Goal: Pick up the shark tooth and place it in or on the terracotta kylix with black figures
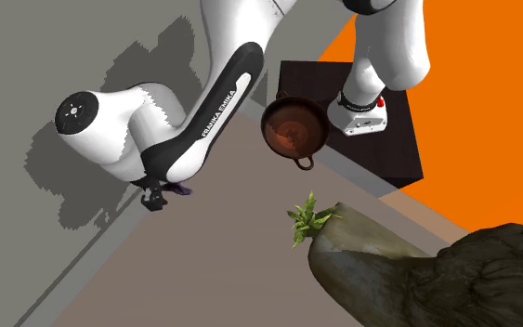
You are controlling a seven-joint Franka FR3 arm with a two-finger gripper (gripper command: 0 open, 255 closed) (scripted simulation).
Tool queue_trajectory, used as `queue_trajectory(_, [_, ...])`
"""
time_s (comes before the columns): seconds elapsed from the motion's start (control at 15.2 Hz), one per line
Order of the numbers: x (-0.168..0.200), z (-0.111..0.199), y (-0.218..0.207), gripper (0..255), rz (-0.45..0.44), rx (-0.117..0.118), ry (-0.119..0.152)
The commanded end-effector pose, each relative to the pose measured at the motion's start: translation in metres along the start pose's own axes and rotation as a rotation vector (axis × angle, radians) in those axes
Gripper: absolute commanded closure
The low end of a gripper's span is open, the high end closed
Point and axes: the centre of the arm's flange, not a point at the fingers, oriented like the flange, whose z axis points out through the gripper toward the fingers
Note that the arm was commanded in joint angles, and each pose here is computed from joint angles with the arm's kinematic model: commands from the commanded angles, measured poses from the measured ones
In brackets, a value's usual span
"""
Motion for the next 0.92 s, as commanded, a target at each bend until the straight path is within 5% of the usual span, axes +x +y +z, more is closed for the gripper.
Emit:
queue_trajectory(0.0, [-0.0001, 0.0096, 0.0002, 0, 0.003, 0.001, 0.001])
queue_trajectory(0.59, [-0.0001, 0.0179, 0.0002, 0, 0.003, 0.001, 0.001])
queue_trajectory(0.66, [-0.0001, 0.0179, 0.0002, 255, 0.003, 0.001, 0.001])
queue_trajectory(0.86, [-0.0001, 0.0179, 0.0002, 255, 0.003, 0.001, 0.001])
